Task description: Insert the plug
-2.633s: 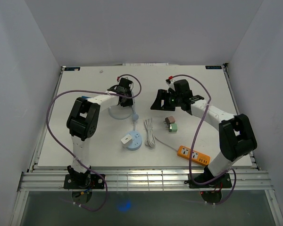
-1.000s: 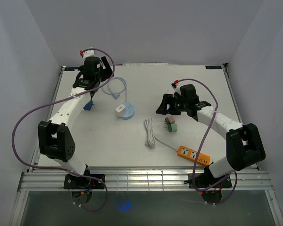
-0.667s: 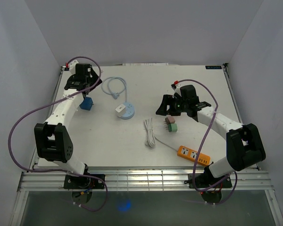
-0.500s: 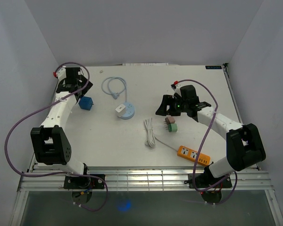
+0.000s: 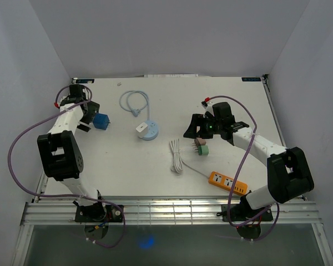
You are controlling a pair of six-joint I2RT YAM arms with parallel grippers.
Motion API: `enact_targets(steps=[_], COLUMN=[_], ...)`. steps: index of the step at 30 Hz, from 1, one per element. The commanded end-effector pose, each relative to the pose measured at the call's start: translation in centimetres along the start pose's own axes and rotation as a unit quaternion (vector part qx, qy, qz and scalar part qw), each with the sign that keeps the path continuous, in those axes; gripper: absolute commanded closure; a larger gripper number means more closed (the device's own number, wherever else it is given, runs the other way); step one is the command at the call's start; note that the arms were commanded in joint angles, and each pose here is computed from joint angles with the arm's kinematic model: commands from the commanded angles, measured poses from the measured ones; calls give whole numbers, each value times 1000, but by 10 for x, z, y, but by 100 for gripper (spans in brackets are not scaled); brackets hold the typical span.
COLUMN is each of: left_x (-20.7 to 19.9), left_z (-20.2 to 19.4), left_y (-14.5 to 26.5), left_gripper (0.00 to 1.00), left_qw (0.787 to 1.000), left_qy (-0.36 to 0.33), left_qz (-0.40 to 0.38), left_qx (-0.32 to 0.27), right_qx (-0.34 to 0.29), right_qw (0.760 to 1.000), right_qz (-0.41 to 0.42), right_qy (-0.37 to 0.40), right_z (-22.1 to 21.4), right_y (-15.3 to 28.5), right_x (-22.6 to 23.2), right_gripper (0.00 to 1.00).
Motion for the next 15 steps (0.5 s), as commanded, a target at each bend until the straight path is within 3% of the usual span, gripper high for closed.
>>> enact_targets(steps=[1,15], left_x=[-20,-37], left_z=[12,3], left_y=[9,-32], left_gripper=[2,2], left_qw=[999,999], left_qy=[20,5], left_qz=[-30,-28], left_qx=[-8,27], right_qx=[-23,-13], right_qw=[999,1000], right_qz=[15,18], right_qy=[21,18], right_z=[8,5], right_y=[7,2], right_x=[6,4], right_gripper=[23,23])
Point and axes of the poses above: each gripper's point midway between its finger pads, its own y axis back along the fingers, its own x axis along the line the jaws close on, z = x × y, the point moved 6 cm from there along y, back along the fingers, and after that the axes turned 1 degree about -y, right-handed, at the moved point
